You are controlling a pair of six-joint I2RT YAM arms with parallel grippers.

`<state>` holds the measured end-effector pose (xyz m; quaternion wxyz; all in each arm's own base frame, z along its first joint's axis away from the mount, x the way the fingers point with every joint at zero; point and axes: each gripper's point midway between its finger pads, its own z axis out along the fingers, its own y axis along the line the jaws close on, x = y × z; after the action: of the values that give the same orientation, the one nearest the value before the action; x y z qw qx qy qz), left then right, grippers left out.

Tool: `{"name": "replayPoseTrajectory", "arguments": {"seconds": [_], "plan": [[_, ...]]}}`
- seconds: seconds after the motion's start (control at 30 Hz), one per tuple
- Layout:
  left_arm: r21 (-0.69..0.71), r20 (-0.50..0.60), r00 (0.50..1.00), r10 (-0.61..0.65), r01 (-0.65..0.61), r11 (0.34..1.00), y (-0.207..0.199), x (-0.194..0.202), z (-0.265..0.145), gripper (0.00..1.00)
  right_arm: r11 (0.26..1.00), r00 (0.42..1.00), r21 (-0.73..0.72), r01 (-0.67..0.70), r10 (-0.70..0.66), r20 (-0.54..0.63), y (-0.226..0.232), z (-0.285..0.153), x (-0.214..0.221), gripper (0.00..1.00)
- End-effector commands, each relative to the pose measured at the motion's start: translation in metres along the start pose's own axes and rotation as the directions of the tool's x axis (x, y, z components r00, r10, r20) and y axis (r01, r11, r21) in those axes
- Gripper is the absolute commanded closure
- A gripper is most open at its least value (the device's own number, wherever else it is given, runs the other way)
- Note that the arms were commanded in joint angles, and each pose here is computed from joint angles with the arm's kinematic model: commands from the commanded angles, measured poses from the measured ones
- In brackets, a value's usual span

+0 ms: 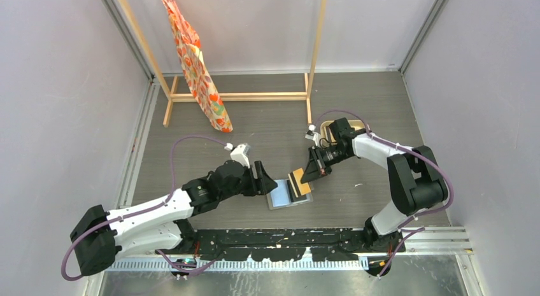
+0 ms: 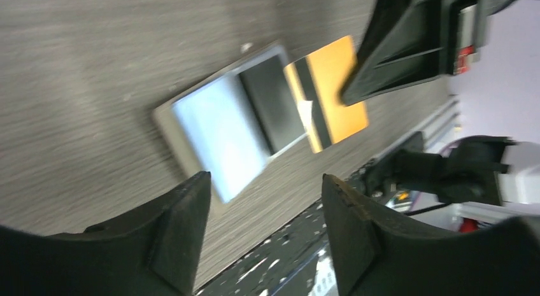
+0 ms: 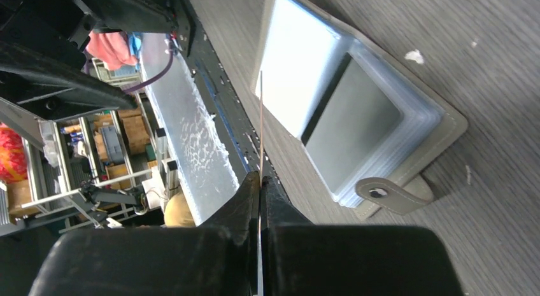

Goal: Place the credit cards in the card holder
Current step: Insert the credit card into the card holder.

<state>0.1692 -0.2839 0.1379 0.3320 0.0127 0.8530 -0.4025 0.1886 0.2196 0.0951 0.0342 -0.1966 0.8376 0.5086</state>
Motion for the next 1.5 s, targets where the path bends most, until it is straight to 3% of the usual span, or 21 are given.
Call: {"name": "replayPoseTrajectory", "arguments": {"seconds": [0.0,0.13,0.27,0.43,0.67,0.93,1.2,1.47], "plan": [[-0.168,-0.023,1.0,-0.021,0.017,0.986,0.031,0.007,-0.012,0.31,0.999,1.0,0.042,0.016,-0.016,-0.003,-0.005,0.005,-0.01,0.99],[-0.143,-0.006,0.996,-0.09,0.089,0.986,0.032,0.013,-0.009,0.21,0.998,0.999,0.062,-0.006,0.008,-0.034,-0.013,0.012,-0.008,0.99],[-0.09,-0.005,0.988,-0.156,0.155,0.984,0.028,0.019,0.003,0.19,0.998,0.998,0.066,-0.016,0.02,-0.059,-0.017,0.014,-0.009,0.99],[-0.129,-0.05,0.983,-0.175,0.168,0.977,0.027,0.026,0.017,0.18,0.998,0.994,0.067,0.019,-0.012,-0.104,-0.016,0.01,-0.007,0.99],[-0.152,-0.019,0.959,-0.283,0.276,0.949,0.051,0.044,0.031,0.25,0.993,0.994,0.08,0.086,-0.079,-0.078,-0.007,0.003,-0.007,0.99],[-0.121,-0.045,0.965,-0.258,0.251,0.96,0.049,0.05,0.045,0.29,0.998,0.995,0.053,0.043,-0.038,-0.092,-0.009,0.007,-0.007,0.99],[-0.102,-0.024,0.951,-0.307,0.303,0.947,0.058,0.057,0.056,0.44,0.999,0.996,0.043,0.019,-0.016,-0.088,-0.01,0.008,-0.008,0.99],[-0.187,-0.019,0.973,-0.231,0.223,0.957,0.06,0.048,0.026,0.4,0.998,0.995,0.052,0.035,-0.03,-0.099,-0.011,0.007,-0.009,0.99]]}}
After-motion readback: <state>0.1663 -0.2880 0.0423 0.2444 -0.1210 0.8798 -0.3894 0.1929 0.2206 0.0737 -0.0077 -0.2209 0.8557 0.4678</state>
